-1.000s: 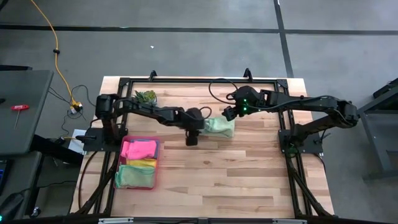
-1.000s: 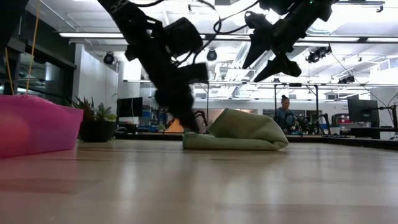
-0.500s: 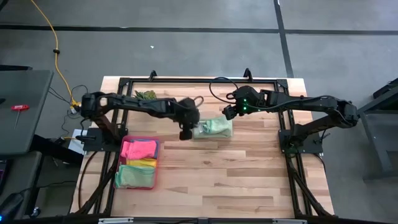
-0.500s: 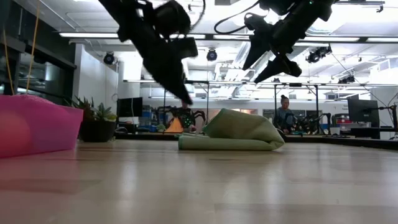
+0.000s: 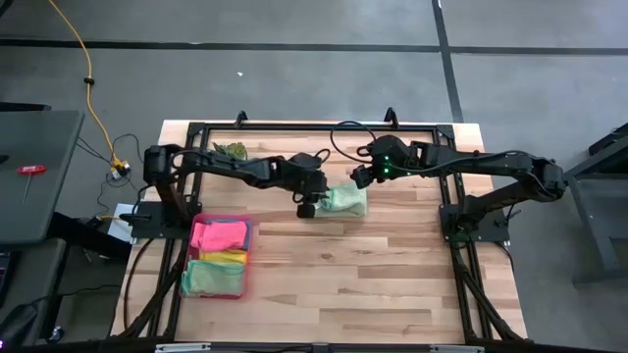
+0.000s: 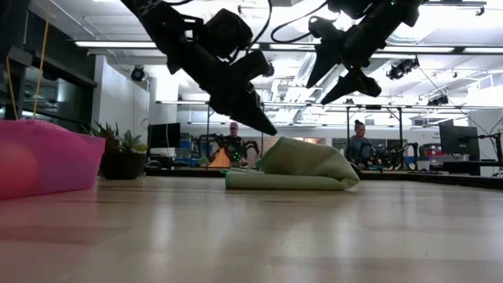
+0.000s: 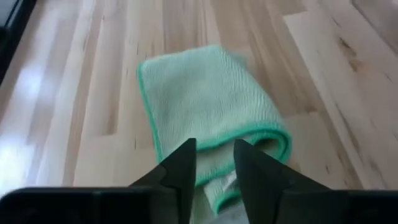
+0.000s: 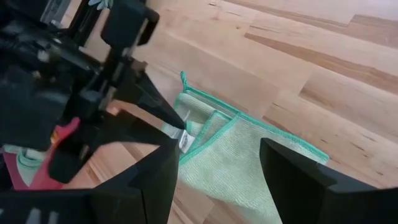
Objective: Fold microfiber towels
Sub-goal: Fold the green microfiber towel
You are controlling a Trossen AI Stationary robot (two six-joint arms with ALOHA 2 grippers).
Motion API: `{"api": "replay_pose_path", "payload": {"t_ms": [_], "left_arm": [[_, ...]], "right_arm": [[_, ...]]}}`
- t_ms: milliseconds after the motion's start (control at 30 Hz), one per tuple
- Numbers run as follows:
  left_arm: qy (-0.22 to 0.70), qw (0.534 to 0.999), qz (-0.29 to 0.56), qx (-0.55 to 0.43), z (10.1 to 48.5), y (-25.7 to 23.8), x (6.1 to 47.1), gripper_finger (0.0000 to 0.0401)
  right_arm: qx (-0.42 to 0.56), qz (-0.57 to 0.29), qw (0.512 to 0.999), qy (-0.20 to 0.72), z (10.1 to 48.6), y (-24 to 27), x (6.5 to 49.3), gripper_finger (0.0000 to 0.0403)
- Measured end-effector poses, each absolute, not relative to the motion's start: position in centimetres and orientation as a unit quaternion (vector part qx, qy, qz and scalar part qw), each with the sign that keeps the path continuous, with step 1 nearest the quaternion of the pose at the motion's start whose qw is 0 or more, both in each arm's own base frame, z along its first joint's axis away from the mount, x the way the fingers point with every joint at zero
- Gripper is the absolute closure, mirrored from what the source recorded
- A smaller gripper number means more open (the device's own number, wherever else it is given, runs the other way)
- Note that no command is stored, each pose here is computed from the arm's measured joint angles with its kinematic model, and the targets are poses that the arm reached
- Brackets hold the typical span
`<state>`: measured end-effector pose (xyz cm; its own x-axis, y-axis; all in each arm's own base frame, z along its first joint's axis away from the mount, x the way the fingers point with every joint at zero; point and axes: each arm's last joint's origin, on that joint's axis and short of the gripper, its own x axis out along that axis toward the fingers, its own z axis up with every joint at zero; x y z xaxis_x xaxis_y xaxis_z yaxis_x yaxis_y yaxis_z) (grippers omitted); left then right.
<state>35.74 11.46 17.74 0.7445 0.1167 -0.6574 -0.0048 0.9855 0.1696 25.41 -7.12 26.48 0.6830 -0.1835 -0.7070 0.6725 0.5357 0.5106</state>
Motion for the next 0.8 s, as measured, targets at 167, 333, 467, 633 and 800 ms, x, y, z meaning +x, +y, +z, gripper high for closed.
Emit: {"api": "replay_pose_path", "payload": {"t_ms": [167, 333, 467, 633, 800], "left_arm": [[0.354, 0.929, 0.024, 0.108, 16.8, 11.5, 36.2, 0.0265], [0.379, 0.916, 0.029, 0.126, 15.4, 11.7, 36.4, 0.0242], [0.372, 0.919, 0.027, 0.129, 15.0, 11.6, 36.7, 0.0241], [0.369, 0.918, 0.013, 0.143, 15.1, 11.2, 36.9, 0.0242], [0.364, 0.917, -0.027, 0.163, 15.0, 10.5, 37.0, 0.0242]], "right_arm": [[0.411, -0.262, 0.820, 0.299, 26.5, -7.1, 25.4, 0.0188], [0.421, -0.274, 0.814, 0.292, 26.5, -7.2, 25.4, 0.0188], [0.424, -0.280, 0.812, 0.289, 26.5, -7.2, 25.4, 0.0187], [0.423, -0.281, 0.812, 0.288, 26.5, -7.2, 25.4, 0.0187], [0.418, -0.293, 0.812, 0.283, 26.5, -7.3, 25.4, 0.0187]]}}
